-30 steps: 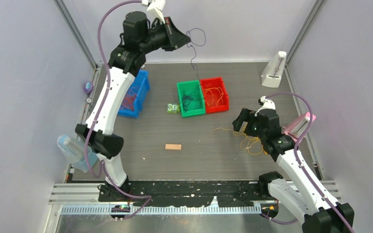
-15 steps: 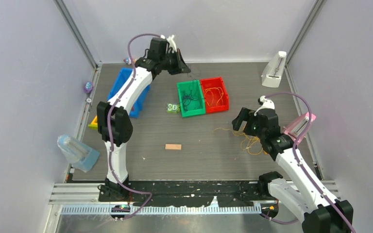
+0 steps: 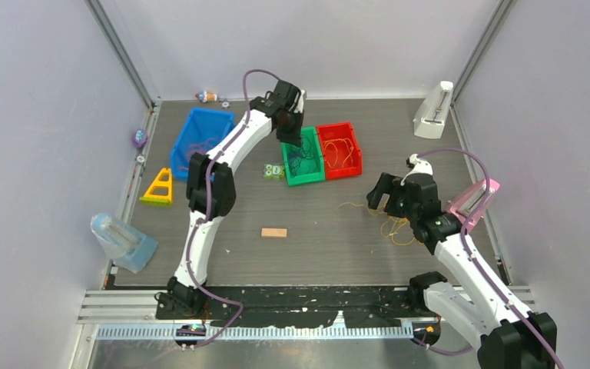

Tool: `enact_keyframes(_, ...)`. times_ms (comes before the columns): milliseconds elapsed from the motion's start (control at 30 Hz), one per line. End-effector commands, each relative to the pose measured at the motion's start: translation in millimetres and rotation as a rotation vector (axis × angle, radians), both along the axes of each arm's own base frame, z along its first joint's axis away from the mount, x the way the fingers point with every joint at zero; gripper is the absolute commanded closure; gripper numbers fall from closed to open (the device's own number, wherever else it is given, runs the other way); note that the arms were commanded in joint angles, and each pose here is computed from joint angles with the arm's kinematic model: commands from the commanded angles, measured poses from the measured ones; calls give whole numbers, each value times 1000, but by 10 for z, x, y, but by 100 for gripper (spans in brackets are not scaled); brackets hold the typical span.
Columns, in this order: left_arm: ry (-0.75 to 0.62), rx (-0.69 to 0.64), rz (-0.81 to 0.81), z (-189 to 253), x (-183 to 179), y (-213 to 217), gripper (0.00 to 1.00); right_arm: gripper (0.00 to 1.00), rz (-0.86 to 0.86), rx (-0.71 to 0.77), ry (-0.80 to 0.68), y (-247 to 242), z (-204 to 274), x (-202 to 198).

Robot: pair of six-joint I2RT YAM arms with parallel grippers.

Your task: Untangle the cables

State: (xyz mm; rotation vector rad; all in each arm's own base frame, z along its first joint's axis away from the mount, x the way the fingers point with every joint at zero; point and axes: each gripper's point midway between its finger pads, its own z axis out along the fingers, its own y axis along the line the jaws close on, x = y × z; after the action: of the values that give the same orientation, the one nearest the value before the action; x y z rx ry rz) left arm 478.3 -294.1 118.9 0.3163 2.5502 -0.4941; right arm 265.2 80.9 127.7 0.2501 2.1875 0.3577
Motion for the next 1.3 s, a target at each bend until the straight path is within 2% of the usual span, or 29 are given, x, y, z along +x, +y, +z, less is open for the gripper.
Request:
enact_keyframes(0, 38, 111, 0, -116, -16, 164, 100, 5, -53, -37, 71, -89, -167, 10)
enact_keyframes(67, 52, 106, -2, -211, -13, 139, 98, 5, -86, -71, 138, -156, -306, -15)
enact_keyframes(133, 62, 83, -11, -262, -12, 85, 91, 5, -128, -116, 200, -246, -414, -36)
enact_keyframes(300, 11, 18, -34, 4, -39, -4, 58, 5, -256, -240, 300, -519, -510, -72)
enact_keyframes(367, -42, -12, -37, 225, -52, -11, 50, 5, -276, -253, 310, -552, -547, -71)
enact_keyframes(600, -181, -106, -82, 1046, -310, -9, 31, 5, -319, -297, 344, -619, -658, 12)
enact_keyframes(800, -260, -142, -83, 1421, -699, 161, 24, 5, -313, -262, 315, -588, -494, 62)
enact_keyframes(933, -305, -192, -62, 1405, -1054, 295, 13, 5, -314, -234, 259, -588, -207, 57)
enact_keyframes(1000, -326, -210, -42, 1333, -1219, 386, 1, 5, -319, -225, 240, -601, -105, 34)
enact_keyframes(1200, -392, -222, 43, 1012, -1670, 729, 0, 5, -380, -154, 269, -711, -219, -140)
enact_keyframes(1267, -422, -193, 77, 747, -1765, 891, 0, 5, -393, -93, 274, -705, -311, -168)
